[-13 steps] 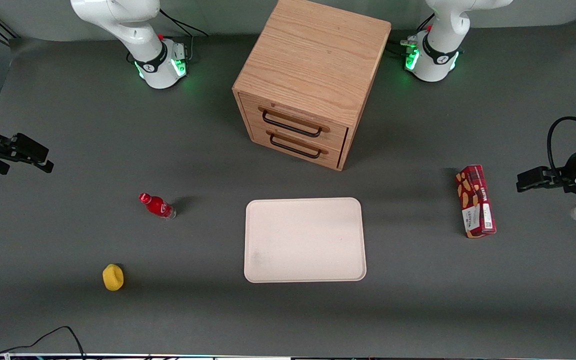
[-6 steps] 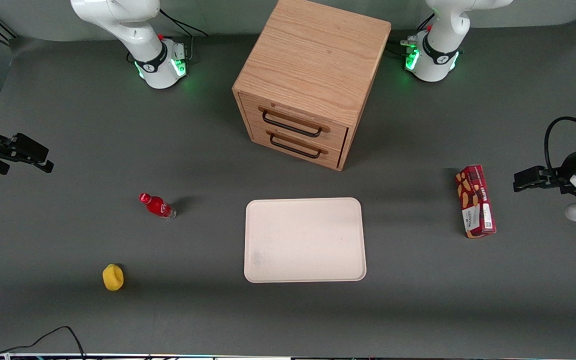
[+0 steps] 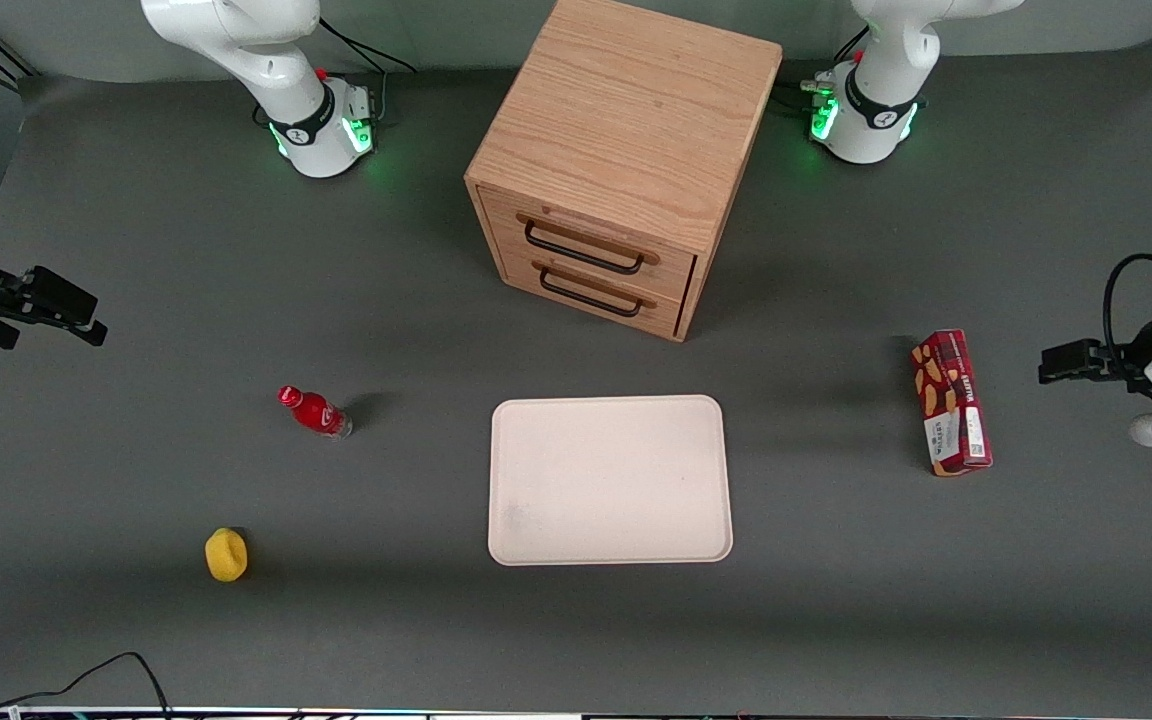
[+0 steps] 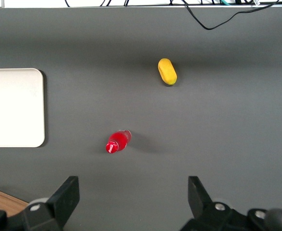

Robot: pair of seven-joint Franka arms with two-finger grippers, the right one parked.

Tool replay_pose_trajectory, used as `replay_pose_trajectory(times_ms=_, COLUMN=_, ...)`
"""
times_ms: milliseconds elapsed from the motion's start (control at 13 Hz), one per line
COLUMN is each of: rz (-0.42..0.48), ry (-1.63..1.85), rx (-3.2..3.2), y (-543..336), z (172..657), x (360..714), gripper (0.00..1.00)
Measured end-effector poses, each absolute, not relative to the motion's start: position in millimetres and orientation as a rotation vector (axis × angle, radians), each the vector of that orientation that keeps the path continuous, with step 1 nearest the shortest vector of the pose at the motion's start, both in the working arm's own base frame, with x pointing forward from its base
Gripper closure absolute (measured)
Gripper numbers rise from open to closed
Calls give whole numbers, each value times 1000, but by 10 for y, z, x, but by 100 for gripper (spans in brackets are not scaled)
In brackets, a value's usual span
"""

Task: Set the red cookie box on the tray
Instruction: 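Move the left gripper toward the upright red cookie box, then lower the open left gripper around the red box and close it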

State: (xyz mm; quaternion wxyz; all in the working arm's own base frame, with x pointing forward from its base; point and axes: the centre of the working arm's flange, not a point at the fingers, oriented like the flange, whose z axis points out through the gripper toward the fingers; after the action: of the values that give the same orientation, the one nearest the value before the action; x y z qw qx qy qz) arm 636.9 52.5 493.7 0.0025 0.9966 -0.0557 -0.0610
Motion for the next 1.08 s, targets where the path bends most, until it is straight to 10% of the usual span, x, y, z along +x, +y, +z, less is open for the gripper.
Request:
replay_pose_trajectory(times_ms=538, rz=-116, ry=-135, rx=3134, y=741, z=2955, x=5884, gripper=0)
replay_pose_trajectory(times_ms=1077, rz=-103, ry=-23, rx=3138, y=391, z=2765, x=5798, gripper=7)
